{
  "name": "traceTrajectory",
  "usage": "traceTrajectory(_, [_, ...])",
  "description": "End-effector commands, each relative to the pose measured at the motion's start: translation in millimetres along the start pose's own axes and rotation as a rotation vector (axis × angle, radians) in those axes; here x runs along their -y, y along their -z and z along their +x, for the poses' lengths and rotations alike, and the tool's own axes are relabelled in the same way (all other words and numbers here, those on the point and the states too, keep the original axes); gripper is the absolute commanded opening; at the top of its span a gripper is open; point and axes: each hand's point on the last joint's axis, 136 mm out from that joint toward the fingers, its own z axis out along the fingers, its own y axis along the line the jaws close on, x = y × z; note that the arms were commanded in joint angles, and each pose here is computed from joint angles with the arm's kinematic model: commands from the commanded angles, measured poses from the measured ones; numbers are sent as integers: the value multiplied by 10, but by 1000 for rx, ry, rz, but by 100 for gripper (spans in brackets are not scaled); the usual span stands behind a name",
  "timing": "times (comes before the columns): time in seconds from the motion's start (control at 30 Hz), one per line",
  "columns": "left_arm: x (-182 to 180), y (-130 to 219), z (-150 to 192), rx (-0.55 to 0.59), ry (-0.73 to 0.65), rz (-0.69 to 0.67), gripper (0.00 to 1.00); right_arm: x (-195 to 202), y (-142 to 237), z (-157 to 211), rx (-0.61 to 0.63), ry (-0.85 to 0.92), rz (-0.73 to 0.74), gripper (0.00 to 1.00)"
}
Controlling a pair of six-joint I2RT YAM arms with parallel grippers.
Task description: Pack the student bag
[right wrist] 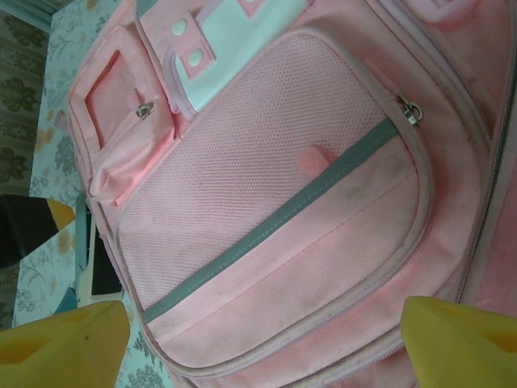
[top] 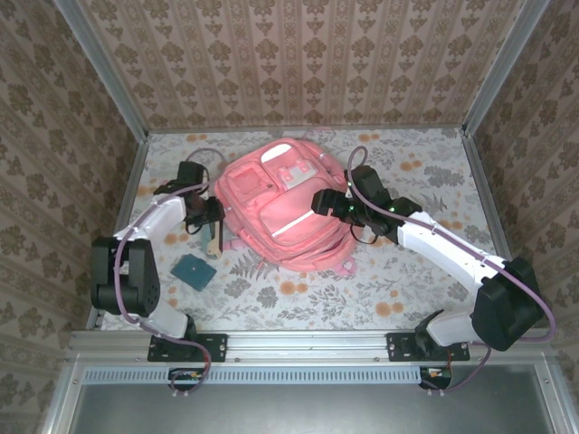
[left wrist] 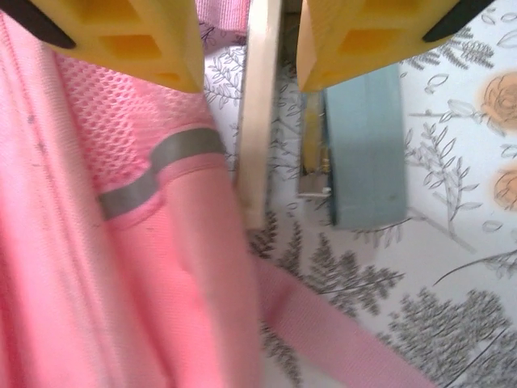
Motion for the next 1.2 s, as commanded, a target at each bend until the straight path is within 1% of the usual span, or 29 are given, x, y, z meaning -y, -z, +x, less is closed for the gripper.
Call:
traceTrajectory(0.0, [-107,-102,108,-59,-96,-123,33,66,63,83,-11,-15,23,89])
traceTrajectory(0.07, [-99,-154,136,-75,-108,-131,27,73,80,87,-7,-16,25,89])
traceTrajectory(0.23, [-188,-200,202,-95,-114,-178,27,93,110,94,-4,-19,31,89])
traceTrajectory(0.43, [-136,-273,261,-119,-130,-158,26,97,85,112,-10,-24,31,89])
traceTrajectory(0.67, [-116,-370,365,-158,-154,-165,25,110,85,128,-13,-26,36,89])
traceTrajectory(0.73, [-103,-380,372,-160,-158,-165,19,124,94,135,-11,-28,39,89])
traceTrajectory(0.8, [-94,-369,374,-158,-160,-165,18,138,101,143,-11,-29,42,89])
traceTrajectory(0.93, [-74,-300,343,-143,-158,-163,7,237,100,195,-14,-40,77,89])
traceTrajectory(0.97, [-71,-277,336,-138,-156,-163,6,287,97,217,-18,-45,98,89])
traceTrajectory(1.07, [-58,-178,312,-118,-146,-157,6,422,73,290,-33,-55,152,83])
traceTrajectory(1.17, [-43,-58,299,-95,-130,-147,5,488,29,359,-43,-66,161,75])
